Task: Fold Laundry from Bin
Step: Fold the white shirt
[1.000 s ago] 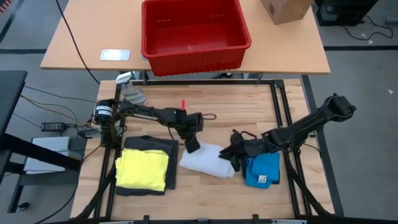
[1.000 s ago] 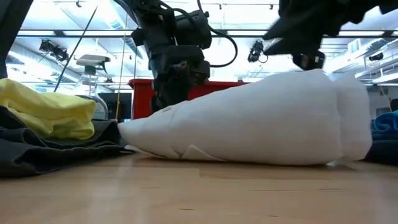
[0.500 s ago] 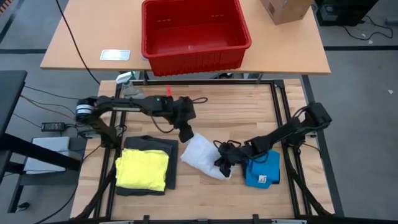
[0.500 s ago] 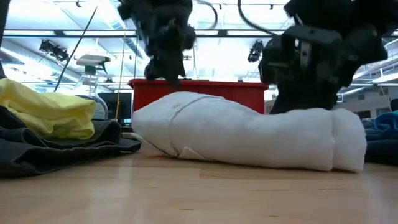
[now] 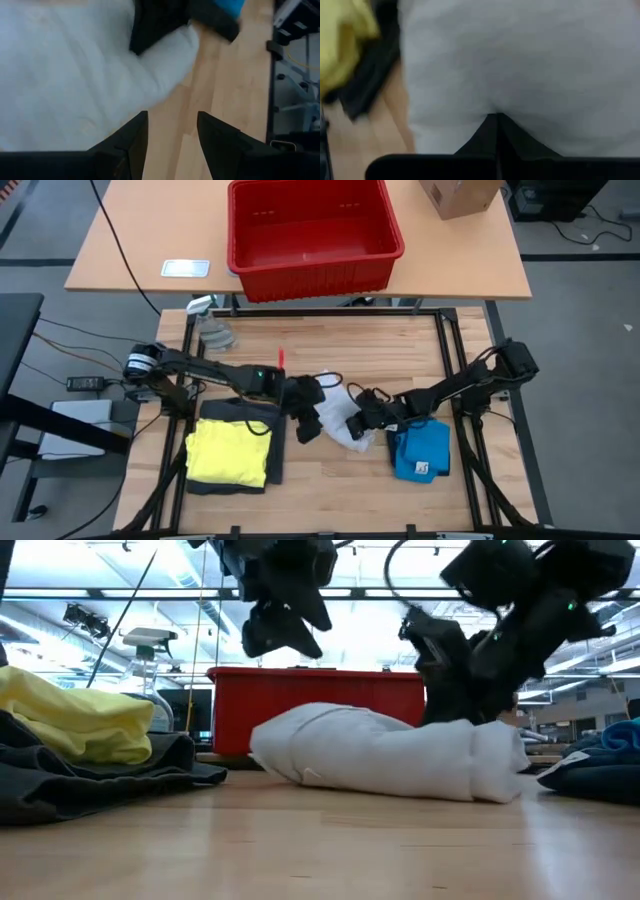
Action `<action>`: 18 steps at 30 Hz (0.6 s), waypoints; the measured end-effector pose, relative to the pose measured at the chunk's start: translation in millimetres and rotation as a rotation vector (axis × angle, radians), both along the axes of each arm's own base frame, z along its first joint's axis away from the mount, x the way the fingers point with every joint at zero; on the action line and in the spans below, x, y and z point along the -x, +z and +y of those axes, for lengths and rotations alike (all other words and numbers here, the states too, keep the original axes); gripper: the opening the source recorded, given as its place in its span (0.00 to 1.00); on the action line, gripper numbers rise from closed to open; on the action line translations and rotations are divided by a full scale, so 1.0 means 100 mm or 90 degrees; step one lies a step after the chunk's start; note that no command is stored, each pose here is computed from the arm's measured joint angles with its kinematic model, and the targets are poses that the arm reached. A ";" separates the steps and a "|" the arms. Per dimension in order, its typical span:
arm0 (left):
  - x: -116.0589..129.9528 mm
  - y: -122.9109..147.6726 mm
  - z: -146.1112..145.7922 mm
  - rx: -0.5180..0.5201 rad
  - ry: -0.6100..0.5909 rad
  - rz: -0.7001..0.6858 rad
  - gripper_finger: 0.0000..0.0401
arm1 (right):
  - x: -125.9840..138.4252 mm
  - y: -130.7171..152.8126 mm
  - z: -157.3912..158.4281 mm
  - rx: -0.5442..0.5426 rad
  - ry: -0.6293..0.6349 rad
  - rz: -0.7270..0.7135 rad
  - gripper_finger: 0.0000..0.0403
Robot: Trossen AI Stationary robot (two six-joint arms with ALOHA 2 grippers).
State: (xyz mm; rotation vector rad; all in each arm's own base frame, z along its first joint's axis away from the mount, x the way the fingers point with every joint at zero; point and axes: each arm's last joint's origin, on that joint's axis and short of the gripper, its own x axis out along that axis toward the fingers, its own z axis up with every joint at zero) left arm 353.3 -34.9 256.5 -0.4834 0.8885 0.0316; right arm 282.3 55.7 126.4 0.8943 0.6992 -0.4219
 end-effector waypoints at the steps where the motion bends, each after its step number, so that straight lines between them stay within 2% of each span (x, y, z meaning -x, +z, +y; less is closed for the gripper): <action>1: -0.01 -0.04 -0.02 0.005 0.015 0.010 0.43 | 0.02 0.05 0.00 0.002 -0.024 -0.008 0.03; 6: -0.07 -0.21 -0.14 0.034 0.090 0.051 0.43 | 0.12 0.29 -0.02 0.024 -0.069 -0.035 0.04; 13: -0.16 -0.49 -0.19 0.069 0.201 0.108 0.43 | 0.29 0.67 -0.05 0.057 -0.022 -0.096 0.03; 18: -0.29 -0.63 -0.17 0.088 0.258 0.084 0.43 | 0.40 0.73 -0.06 0.060 0.025 -0.061 0.03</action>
